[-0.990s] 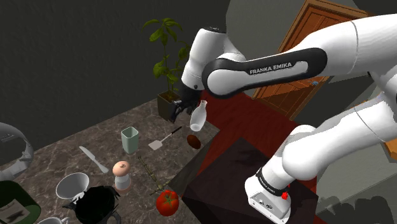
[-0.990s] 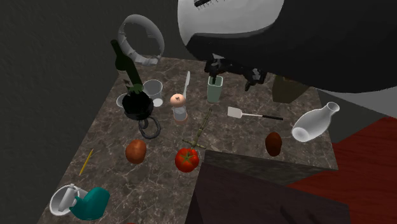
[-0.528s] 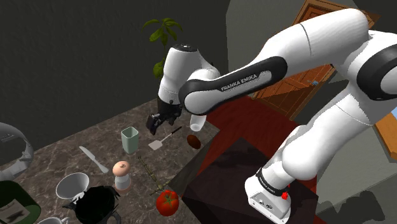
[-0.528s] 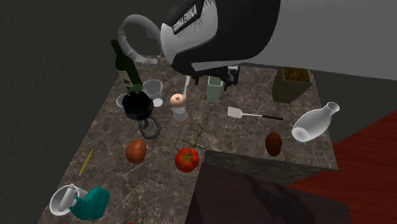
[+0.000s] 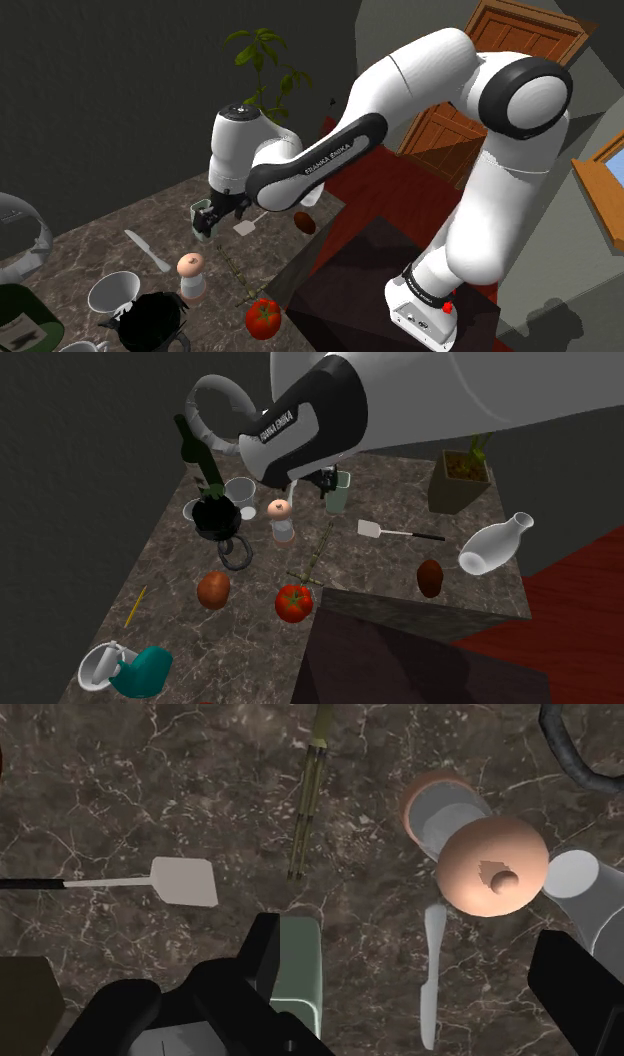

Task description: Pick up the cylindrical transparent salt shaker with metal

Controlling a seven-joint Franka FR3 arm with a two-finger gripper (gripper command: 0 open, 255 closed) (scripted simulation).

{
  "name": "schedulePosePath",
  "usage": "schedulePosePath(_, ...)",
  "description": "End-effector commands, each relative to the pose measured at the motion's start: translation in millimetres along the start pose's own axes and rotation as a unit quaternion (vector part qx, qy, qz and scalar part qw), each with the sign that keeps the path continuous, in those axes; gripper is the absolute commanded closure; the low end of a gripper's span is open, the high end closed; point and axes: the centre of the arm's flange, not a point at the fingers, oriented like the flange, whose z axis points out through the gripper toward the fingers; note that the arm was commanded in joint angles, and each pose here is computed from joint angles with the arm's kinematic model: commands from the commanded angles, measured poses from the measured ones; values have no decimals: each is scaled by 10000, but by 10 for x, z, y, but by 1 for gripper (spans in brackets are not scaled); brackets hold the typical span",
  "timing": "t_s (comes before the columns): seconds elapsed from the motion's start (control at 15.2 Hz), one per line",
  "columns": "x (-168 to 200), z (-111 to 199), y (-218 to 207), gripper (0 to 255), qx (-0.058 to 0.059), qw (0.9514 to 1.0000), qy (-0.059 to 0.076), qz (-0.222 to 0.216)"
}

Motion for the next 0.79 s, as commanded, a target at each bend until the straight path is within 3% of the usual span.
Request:
schedulePosePath(0.0, 79, 210, -171, 0, -23, 10000, -6, -9)
schedulePosePath(0.46, 333, 889, -768, 0, -86, 9999, -38, -47)
schedulePosePath(0.73, 337, 1087, -799, 0, -89, 9999, -40, -50)
